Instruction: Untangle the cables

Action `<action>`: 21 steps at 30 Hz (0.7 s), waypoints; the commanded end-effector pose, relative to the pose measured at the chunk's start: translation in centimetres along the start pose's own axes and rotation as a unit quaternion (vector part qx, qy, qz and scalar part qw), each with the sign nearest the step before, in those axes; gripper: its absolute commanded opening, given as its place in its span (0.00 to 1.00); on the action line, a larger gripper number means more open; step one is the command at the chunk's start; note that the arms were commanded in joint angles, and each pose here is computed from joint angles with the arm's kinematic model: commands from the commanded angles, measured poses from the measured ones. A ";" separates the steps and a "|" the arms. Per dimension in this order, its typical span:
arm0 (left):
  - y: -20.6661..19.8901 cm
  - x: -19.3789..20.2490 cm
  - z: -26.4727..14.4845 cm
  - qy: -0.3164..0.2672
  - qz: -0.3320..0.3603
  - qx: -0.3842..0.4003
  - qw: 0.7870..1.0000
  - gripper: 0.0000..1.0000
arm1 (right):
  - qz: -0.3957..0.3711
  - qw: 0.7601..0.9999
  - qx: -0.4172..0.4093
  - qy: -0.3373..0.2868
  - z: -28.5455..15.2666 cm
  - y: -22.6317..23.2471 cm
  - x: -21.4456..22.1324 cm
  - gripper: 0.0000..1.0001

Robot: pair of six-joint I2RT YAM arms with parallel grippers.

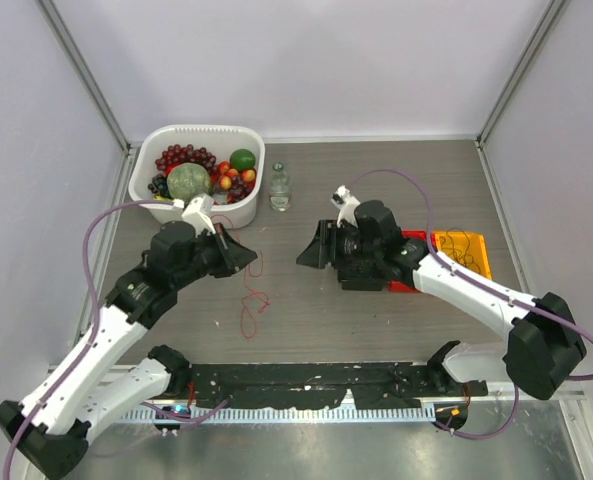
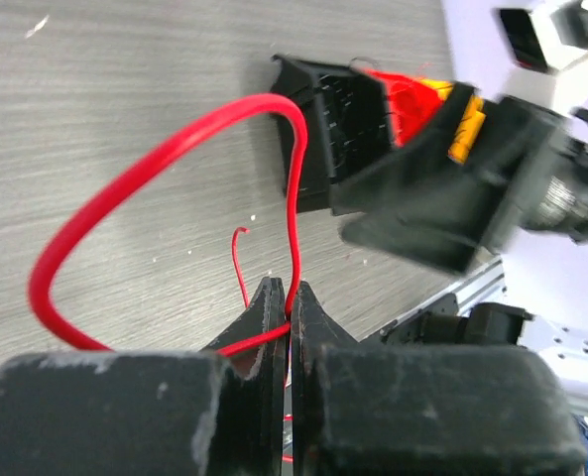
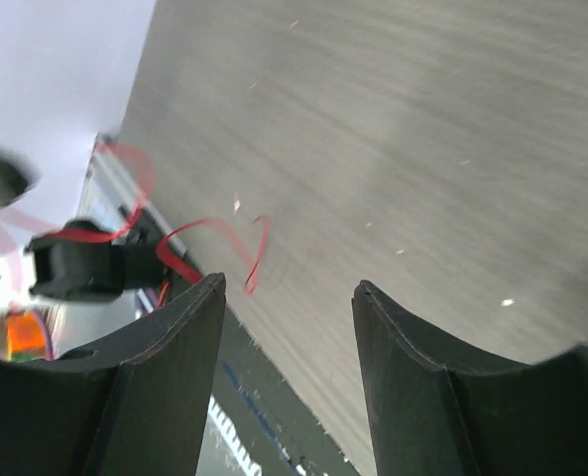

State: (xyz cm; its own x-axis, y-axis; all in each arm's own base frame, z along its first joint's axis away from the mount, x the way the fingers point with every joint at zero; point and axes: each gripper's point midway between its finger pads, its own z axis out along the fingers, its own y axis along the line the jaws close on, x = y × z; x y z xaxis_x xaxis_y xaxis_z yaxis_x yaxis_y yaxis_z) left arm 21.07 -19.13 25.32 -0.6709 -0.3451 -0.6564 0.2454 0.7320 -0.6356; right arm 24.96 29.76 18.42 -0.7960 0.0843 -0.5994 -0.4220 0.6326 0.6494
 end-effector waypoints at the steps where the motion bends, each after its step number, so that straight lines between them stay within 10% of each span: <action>1: 1.9 1.0 3.4 0.014 -0.045 -0.038 0.998 0.00 | -0.068 0.986 -0.151 -0.033 -2.0 6.5 -0.3 0.60; 21: 9.6 10.8 7.8 0.110 -0.155 -0.122 0.974 0.00 | -0.146 0.989 -0.028 0.020 5.9 3.5 9.6 0.55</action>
State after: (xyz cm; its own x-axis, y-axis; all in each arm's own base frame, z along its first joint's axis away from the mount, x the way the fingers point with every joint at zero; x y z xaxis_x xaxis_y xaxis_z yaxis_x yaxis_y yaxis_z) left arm 21.14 -19.30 8.85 -0.8369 -0.4235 -0.3468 -0.1565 0.7922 -0.5898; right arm 16.01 36.93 10.90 -0.7088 -0.1849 -0.6807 -0.6514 0.5418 0.5311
